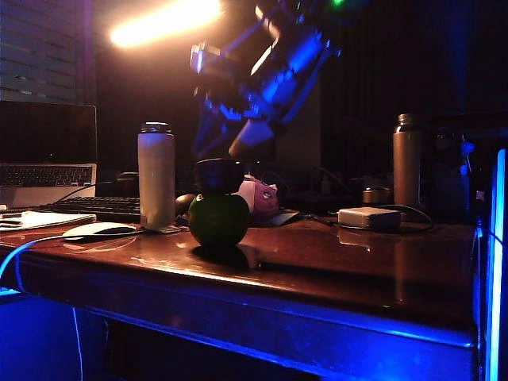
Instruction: Stack the black thermos bottle cap from the table onto the green apple.
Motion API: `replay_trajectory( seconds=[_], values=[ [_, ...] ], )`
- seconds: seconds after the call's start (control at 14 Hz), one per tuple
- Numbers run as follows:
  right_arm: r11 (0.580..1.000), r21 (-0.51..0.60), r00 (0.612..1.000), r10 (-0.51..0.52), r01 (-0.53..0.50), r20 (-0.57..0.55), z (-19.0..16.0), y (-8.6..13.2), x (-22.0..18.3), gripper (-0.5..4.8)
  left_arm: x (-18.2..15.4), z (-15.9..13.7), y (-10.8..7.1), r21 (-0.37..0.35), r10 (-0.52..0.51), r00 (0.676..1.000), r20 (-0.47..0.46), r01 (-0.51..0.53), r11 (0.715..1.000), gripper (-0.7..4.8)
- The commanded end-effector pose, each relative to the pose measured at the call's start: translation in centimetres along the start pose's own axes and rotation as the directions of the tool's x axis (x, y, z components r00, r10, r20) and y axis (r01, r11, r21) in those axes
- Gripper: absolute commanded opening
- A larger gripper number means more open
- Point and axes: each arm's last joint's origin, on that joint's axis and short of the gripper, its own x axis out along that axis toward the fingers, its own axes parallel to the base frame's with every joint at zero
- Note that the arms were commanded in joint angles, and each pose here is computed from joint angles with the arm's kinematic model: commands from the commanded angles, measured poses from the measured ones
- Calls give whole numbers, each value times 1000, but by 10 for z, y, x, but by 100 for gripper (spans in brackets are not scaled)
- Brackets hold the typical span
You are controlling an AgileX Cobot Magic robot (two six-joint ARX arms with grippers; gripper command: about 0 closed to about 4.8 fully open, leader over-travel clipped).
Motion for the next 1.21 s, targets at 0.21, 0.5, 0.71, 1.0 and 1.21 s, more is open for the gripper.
replay_trajectory(
  seconds=[0.21,0.5,0.71,1.0,1.21],
  values=[
    [991,-54,973,-107,120,204,49,6,-78,-2,-13,3,-5,16,2,999,42,-3,1000,-3],
    [940,-22,861,-301,340,410,85,22,-184,-5,-62,1,-25,0,81,984,158,-82,997,-4],
    [871,56,715,-435,488,548,94,43,-276,-5,-125,-32,-55,-29,250,954,162,-249,968,-3],
    [874,62,717,-434,481,545,82,62,-323,-5,-135,-95,-73,-106,292,926,239,-274,956,-3],
    [899,54,795,-410,434,446,63,74,-337,-5,-90,-142,-65,-194,296,913,280,-248,949,-3]
  ],
)
